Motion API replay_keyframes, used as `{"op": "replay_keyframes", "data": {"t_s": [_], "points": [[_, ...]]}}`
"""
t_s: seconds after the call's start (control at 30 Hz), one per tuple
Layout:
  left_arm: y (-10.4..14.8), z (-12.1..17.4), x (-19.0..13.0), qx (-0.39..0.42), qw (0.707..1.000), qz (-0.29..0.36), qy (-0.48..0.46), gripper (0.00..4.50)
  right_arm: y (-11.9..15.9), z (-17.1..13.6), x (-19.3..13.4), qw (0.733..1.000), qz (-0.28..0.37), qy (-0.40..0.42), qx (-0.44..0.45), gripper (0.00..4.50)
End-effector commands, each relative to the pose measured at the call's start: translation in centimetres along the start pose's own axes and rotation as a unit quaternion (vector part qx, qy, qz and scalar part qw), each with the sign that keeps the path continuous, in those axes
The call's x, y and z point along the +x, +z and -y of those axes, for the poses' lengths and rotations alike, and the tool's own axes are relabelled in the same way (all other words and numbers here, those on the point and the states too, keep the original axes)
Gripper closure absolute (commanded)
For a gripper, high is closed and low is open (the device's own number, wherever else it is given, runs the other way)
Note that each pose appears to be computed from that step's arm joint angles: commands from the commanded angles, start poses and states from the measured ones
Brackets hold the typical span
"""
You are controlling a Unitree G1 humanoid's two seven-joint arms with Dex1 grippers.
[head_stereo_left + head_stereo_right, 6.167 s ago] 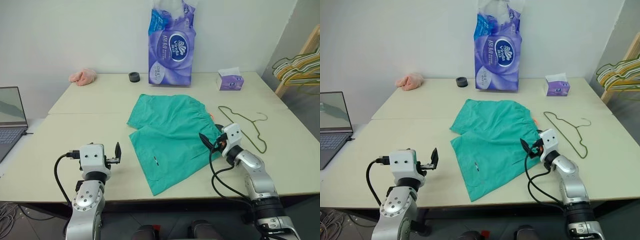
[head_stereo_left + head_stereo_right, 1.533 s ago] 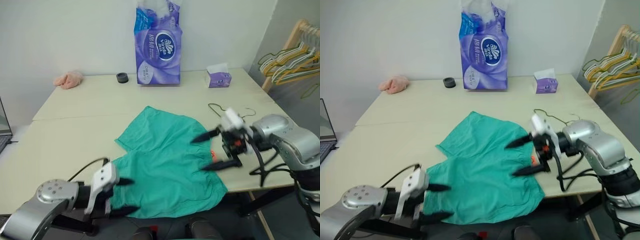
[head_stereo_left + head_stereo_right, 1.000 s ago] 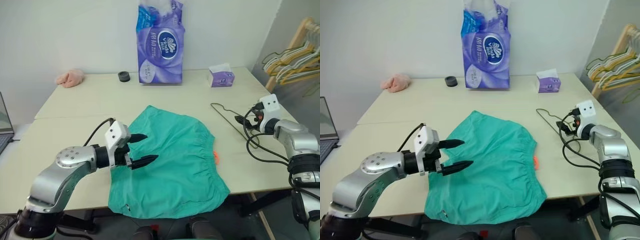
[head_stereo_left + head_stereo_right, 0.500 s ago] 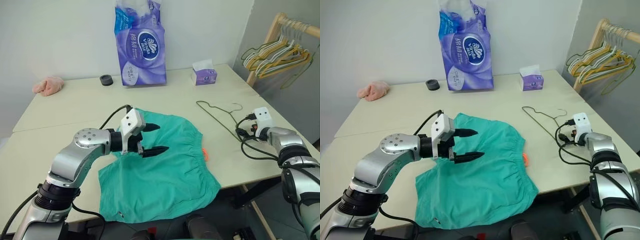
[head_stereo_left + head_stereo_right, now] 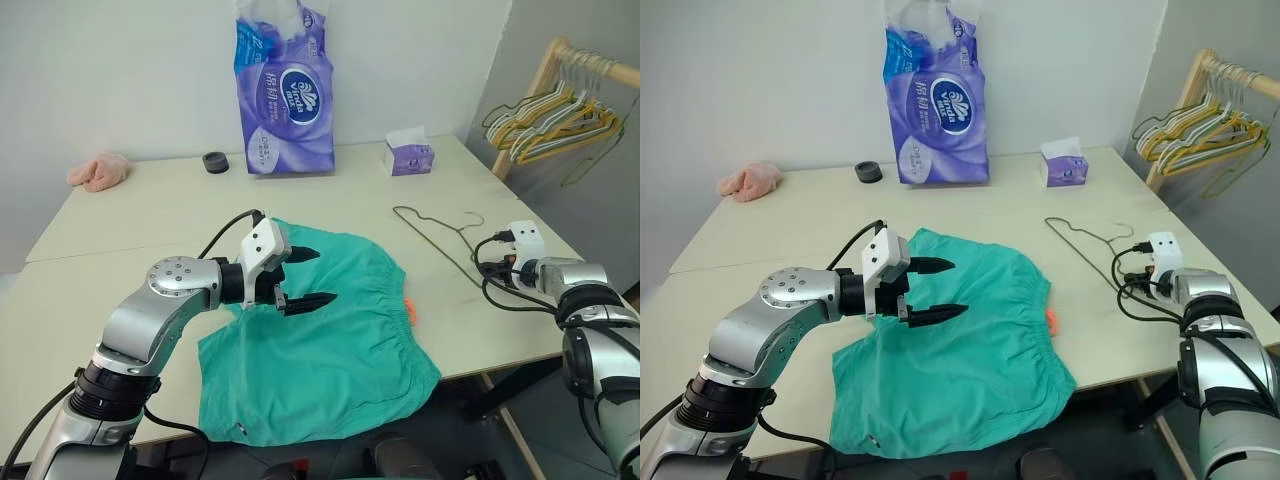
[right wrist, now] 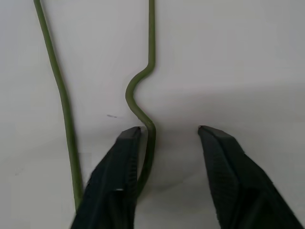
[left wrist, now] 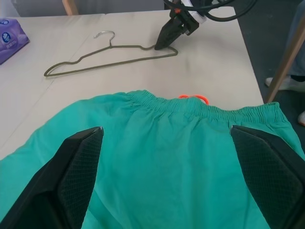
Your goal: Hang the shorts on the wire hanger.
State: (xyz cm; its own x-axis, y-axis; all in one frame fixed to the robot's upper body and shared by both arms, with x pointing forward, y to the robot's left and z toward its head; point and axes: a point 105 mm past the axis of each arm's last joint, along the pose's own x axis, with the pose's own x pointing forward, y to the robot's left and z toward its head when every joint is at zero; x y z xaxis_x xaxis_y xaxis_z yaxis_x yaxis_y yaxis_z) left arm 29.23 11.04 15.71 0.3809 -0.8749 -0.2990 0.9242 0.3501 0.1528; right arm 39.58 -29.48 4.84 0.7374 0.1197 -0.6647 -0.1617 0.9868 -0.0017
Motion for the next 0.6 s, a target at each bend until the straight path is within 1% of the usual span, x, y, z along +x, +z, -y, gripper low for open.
{"op": "replay_keyframes", "data": {"t_s": [0.03, 0.1, 0.13, 0.2, 0.27, 0.33, 0.4, 0.43, 0.6], "points": [[0.8, -0.2, -0.5, 0.020, 1.000, 0.011, 0.007, 0.00, -3.2, -1.3, 1.2, 0.999, -0.045, 0.013, 0.018, 3.62], [0.7, -0.3, -0.5, 0.018, 1.000, 0.011, 0.010, 0.00, -2.7, -1.2, 1.4, 1.000, -0.025, -0.001, 0.010, 4.31], [0.7, -0.4, -0.6, 0.017, 1.000, 0.011, 0.012, 0.00, -2.5, -1.2, 1.4, 1.000, -0.018, -0.005, 0.013, 4.41], [0.7, -0.5, -0.7, 0.013, 1.000, 0.013, 0.017, 0.00, -2.1, -1.5, 1.5, 1.000, -0.006, -0.004, 0.026, 4.41], [0.6, -0.8, -0.8, 0.009, 1.000, 0.014, 0.024, 0.00, -1.0, -1.8, 1.6, 0.999, 0.017, -0.001, 0.037, 4.41], [0.3, -1.2, -0.9, 0.004, 0.999, 0.013, 0.038, 0.00, 0.6, -1.9, 1.4, 0.997, 0.052, -0.004, 0.052, 4.41], [0.1, -2.9, -1.5, -0.006, 0.996, 0.019, 0.088, 0.00, 3.3, -2.2, 0.8, 0.993, 0.106, 0.000, 0.050, 4.41], [0.0, -3.5, -1.7, -0.010, 0.994, 0.020, 0.105, 0.00, 4.1, -2.3, 0.6, 0.991, 0.121, 0.003, 0.048, 4.41], [-0.1, -6.9, -3.8, -0.021, 0.981, 0.028, 0.192, 0.00, 7.4, -4.3, -0.7, 0.980, 0.191, 0.038, -0.037, 4.41]]}}
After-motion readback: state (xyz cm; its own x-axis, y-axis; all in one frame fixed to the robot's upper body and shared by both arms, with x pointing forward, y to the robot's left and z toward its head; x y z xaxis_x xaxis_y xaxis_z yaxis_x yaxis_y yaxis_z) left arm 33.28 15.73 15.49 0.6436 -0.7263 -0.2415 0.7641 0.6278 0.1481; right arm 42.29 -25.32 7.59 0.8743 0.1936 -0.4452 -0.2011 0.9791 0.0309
